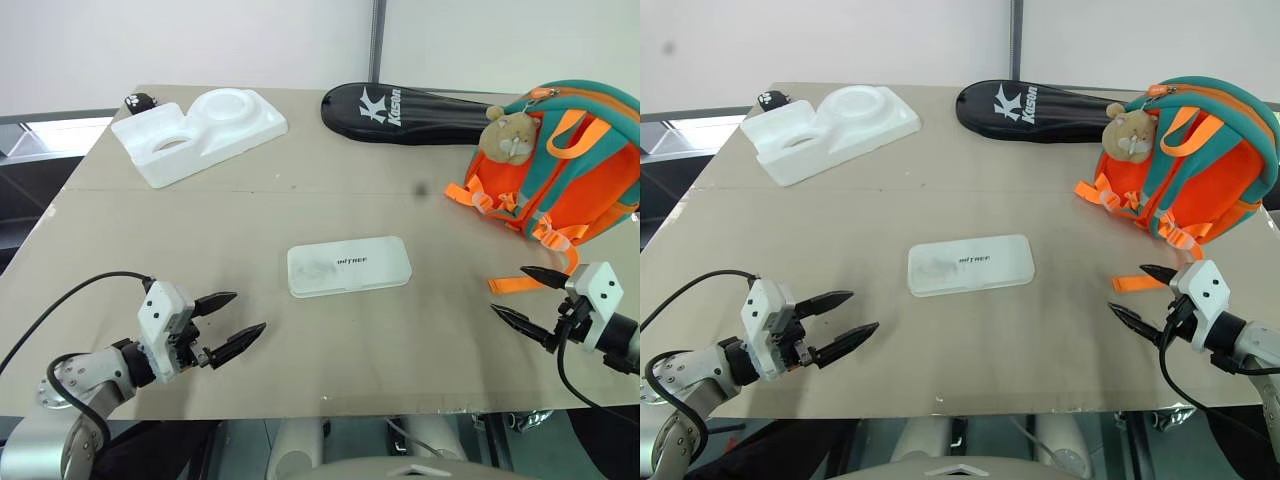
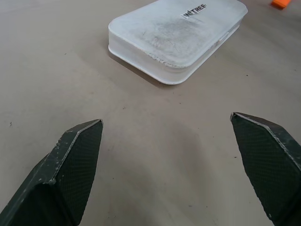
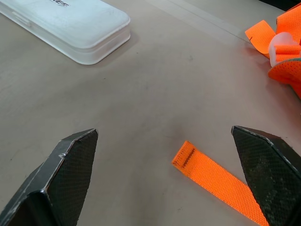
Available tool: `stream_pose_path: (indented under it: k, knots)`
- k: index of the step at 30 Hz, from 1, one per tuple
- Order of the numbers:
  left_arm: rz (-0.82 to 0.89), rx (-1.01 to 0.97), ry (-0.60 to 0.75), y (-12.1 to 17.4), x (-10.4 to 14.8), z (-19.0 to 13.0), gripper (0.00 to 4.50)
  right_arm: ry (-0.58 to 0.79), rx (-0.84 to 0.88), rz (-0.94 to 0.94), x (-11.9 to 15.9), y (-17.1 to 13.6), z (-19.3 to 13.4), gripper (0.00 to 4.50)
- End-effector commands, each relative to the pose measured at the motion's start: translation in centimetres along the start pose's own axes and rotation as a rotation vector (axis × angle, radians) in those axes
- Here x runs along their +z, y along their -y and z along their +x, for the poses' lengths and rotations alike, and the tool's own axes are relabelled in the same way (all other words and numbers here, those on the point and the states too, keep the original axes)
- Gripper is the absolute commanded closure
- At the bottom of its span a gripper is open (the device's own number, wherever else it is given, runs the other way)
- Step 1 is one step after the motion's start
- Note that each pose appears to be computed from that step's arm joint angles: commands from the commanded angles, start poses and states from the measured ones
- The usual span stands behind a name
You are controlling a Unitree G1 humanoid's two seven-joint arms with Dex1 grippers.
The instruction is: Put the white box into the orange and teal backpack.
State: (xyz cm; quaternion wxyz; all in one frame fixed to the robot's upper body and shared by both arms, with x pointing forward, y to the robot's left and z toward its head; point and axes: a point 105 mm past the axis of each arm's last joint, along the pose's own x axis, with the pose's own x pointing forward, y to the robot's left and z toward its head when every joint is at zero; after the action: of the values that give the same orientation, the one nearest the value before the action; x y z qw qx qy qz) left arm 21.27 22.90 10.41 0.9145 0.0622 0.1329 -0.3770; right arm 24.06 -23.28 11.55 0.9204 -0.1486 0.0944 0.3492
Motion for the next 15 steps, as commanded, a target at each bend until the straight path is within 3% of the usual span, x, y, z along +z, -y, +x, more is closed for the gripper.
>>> stream_pose_path:
  k: [1, 4, 9, 10, 13, 15]
  knots:
    - [0.02, 0.027, 0.066, -0.5, 1.9, 0.4, 0.05, 0.064, -0.032, -0.03, 1.4, 0.1, 0.7, 0.0]
    - [0.021, 0.122, 0.143, -1.7, 4.0, 1.5, 0.05, 0.146, -0.054, -0.001, 3.2, -0.8, 3.1, 0.0]
    - [-0.036, 0.188, 0.153, -2.6, 4.6, 2.7, 0.05, 0.073, -0.131, -0.023, 3.9, -1.2, 5.7, 0.0]
    - [-0.046, 0.234, 0.138, -3.2, 4.5, 3.1, 0.01, 0.085, -0.147, 0.022, 4.2, -0.8, 6.8, 0.25]
    - [-0.096, 0.347, 0.141, -4.3, 4.5, 4.5, 0.92, 0.083, -0.262, 0.102, 4.7, 0.0, 9.9, 1.21]
    - [-0.115, 0.367, 0.117, -3.8, 3.7, 5.7, 2.03, 0.061, -0.294, 0.105, 4.5, -0.5, 11.6, 2.42]
